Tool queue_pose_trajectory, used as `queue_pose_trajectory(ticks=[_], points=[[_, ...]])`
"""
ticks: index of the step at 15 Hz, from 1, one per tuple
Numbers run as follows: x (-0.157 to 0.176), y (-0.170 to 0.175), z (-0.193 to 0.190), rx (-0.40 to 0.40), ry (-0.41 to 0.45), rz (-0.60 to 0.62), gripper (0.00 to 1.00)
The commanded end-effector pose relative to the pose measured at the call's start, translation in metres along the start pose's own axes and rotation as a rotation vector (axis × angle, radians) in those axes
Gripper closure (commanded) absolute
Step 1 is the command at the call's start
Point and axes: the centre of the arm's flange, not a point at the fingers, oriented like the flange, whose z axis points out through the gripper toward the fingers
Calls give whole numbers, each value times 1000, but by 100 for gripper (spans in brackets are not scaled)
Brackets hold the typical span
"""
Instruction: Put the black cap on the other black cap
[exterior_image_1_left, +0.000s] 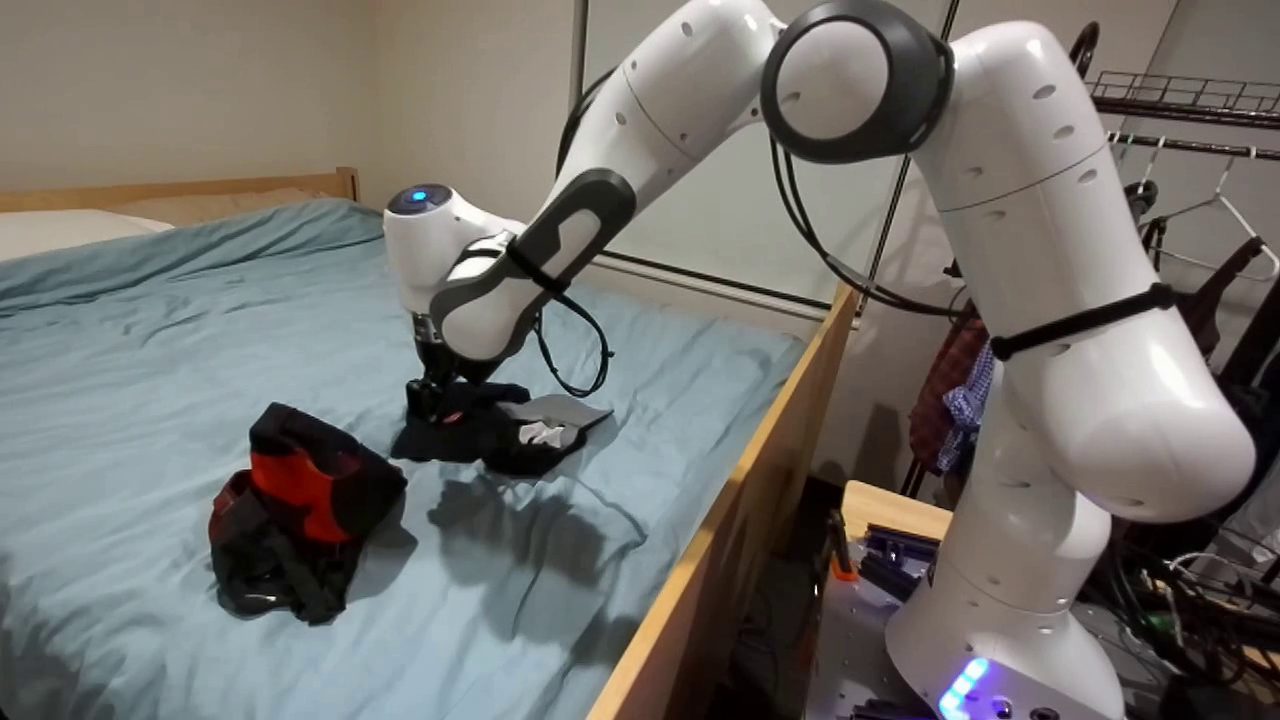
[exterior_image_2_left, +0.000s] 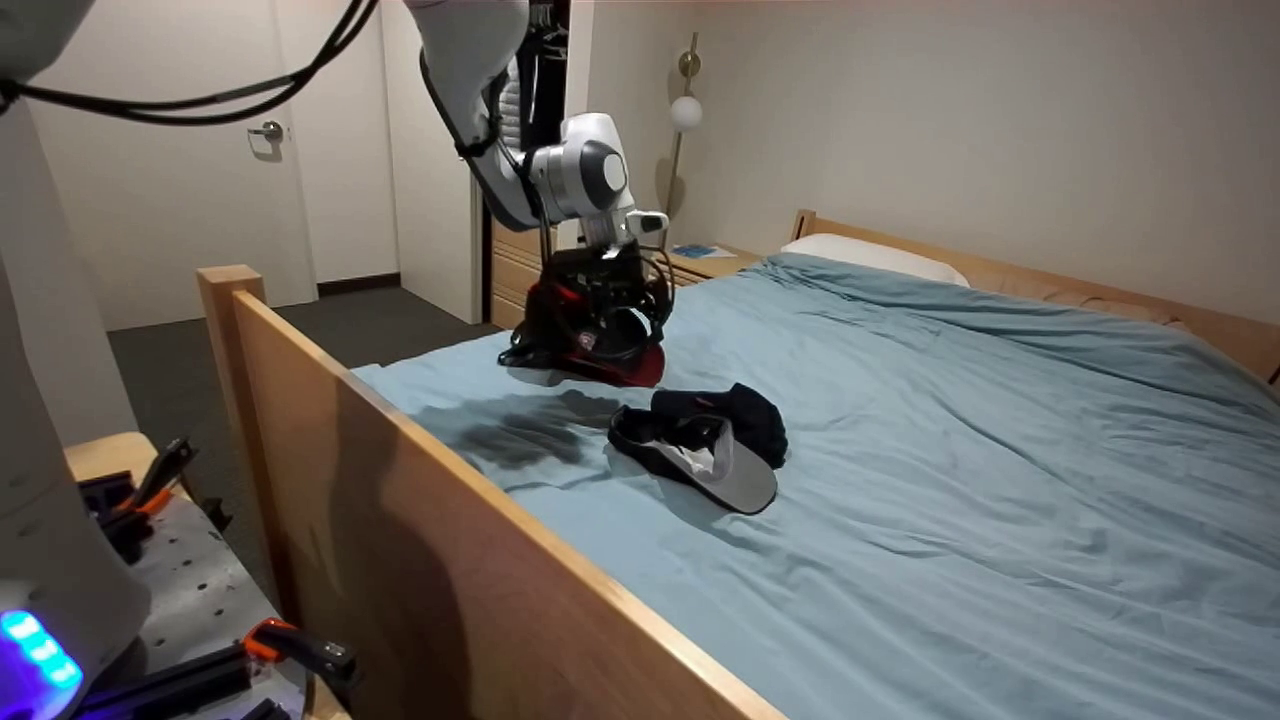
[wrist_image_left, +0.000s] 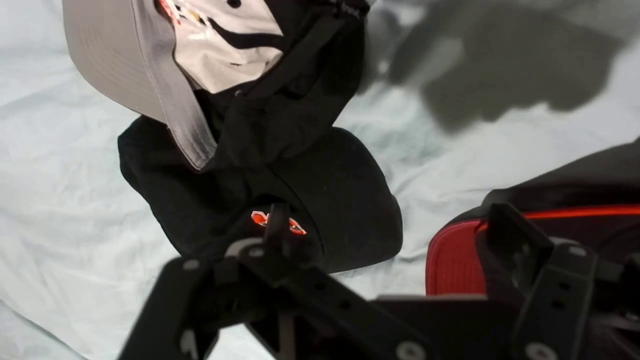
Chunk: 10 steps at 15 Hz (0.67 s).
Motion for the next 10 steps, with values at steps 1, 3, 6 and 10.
queue_pose_trajectory(ticks=[1,3,6,10], points=[[15,-9,22,-15,-13,25,0],[28,-15,42,34,-5,71,0],[45,-21,68,54,12,128,0],[66,-23,97,-29,84,150,0]])
